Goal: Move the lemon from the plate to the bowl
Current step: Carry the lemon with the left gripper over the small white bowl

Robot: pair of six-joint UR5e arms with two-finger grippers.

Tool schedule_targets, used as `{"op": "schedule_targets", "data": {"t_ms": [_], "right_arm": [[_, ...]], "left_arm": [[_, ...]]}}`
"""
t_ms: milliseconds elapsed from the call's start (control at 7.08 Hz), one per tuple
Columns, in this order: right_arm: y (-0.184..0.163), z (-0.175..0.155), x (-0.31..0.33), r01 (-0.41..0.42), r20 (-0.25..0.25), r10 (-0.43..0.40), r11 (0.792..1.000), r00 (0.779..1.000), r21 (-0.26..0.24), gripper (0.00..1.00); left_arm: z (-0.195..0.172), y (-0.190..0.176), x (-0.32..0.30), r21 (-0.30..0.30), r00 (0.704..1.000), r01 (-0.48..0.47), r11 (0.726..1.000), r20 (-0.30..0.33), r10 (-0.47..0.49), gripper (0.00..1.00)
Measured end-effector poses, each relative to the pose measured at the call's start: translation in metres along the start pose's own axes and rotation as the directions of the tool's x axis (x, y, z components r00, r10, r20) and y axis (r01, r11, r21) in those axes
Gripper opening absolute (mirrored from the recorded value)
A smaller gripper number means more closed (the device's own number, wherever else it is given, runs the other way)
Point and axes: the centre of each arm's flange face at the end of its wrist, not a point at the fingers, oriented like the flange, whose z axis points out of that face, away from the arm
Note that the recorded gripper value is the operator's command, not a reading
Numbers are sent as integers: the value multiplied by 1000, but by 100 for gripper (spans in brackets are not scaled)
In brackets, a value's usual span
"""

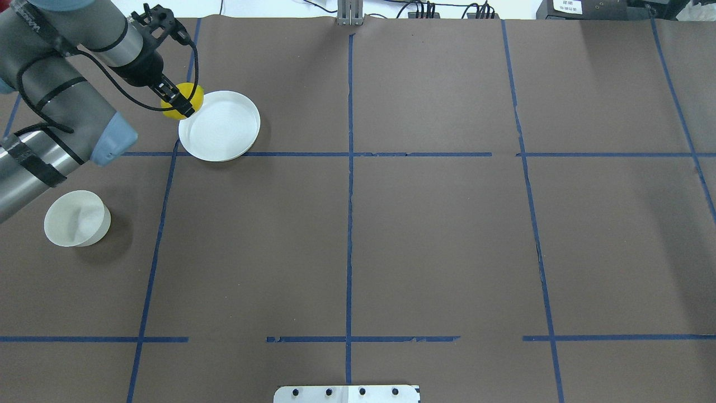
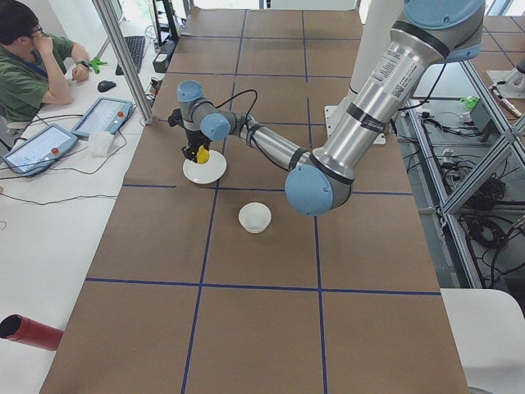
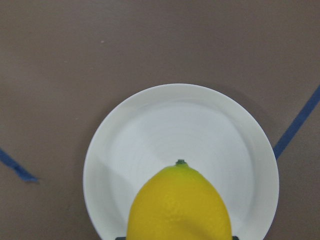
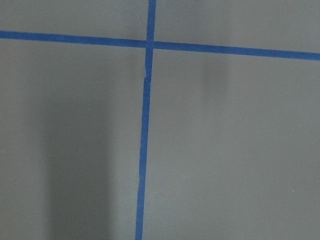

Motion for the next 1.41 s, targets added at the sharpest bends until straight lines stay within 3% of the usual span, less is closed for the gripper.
{"op": "schedule_targets", "data": {"t_ms": [141, 283, 565, 707, 989, 1413], "right_arm": [[0, 0, 0, 0, 0, 0, 1000, 1000, 0, 100], [0, 0, 0, 0, 0, 0, 1000, 1000, 0, 100], [0, 0, 0, 0, 0, 0, 1000, 1000, 0, 100], [0, 0, 0, 0, 0, 0, 1000, 1000, 0, 100], [0, 0, 0, 0, 0, 0, 1000, 1000, 0, 100], [0, 0, 0, 0, 0, 0, 1000, 1000, 0, 100]], "left_arm": [[-13, 13, 4, -22, 990, 142, 990, 13, -141, 32], [-23, 30, 5, -43, 962, 274, 961, 30, -273, 32], [-30, 78, -4, -75, 864, 503, 861, 65, -499, 32], [-30, 111, -14, -86, 832, 555, 828, 77, -550, 32], [-34, 178, -31, -85, 819, 573, 815, 78, -568, 31], [-12, 249, -60, -17, 811, 584, 812, 58, -582, 31]]}}
